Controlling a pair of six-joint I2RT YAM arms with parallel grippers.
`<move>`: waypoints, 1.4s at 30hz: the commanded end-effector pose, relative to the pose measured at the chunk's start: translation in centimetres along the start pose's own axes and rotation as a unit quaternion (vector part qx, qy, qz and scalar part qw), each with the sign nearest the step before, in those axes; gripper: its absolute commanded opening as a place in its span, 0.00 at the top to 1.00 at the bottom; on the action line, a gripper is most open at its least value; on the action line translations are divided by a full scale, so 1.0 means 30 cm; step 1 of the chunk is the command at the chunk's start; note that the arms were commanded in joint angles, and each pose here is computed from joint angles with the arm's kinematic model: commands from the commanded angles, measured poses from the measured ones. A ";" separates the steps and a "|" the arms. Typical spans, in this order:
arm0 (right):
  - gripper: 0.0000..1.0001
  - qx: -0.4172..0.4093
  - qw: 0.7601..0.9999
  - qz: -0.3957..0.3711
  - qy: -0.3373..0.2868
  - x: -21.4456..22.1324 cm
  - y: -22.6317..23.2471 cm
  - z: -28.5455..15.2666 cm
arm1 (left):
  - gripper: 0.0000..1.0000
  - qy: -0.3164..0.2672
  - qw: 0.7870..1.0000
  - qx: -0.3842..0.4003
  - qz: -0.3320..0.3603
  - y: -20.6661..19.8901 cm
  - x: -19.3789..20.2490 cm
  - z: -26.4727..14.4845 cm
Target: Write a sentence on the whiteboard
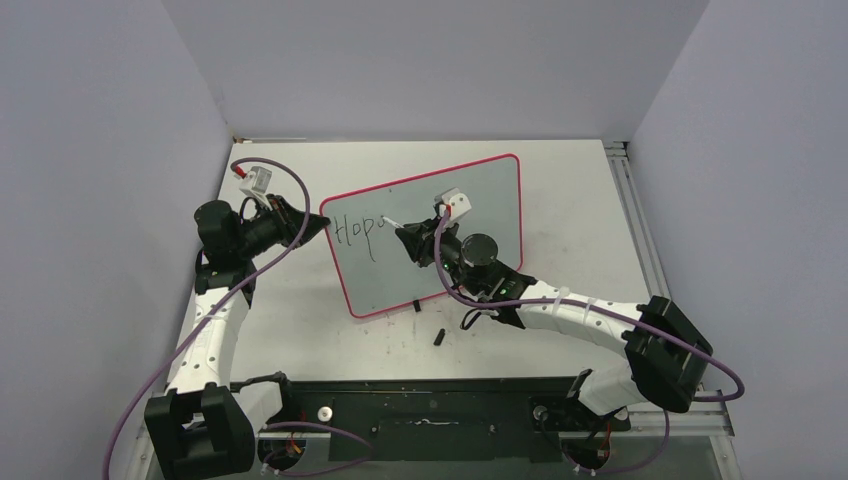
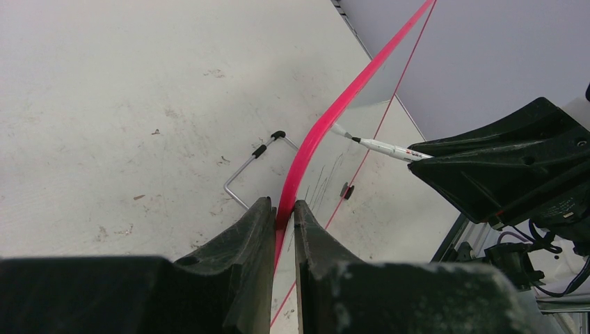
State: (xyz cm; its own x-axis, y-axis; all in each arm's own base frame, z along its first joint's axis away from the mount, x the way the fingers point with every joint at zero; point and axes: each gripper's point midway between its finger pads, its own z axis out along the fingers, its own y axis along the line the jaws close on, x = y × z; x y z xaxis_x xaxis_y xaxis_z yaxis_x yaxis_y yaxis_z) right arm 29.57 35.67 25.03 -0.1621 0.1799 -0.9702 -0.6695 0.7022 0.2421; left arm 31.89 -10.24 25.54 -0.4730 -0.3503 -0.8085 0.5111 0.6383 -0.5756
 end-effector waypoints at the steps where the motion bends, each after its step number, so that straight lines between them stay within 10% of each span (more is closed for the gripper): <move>1: 0.95 -0.007 1.000 0.001 -0.021 -0.049 0.013 0.028 | 0.88 -0.012 0.999 0.019 0.025 -0.046 -0.046 -0.004; 42: 0.95 0.014 0.999 0.002 0.035 0.095 -0.011 -0.055 | 0.88 -0.013 0.999 0.018 0.025 -0.044 -0.046 -0.004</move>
State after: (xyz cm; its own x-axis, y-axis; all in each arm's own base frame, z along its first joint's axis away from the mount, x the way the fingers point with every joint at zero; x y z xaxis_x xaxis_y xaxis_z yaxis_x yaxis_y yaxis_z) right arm 27.61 36.03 21.60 -0.2397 0.1235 -0.9629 -0.6850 0.6814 0.2580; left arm 31.87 -10.26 25.54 -0.4733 -0.3499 -0.8084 0.5118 0.6377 -0.5757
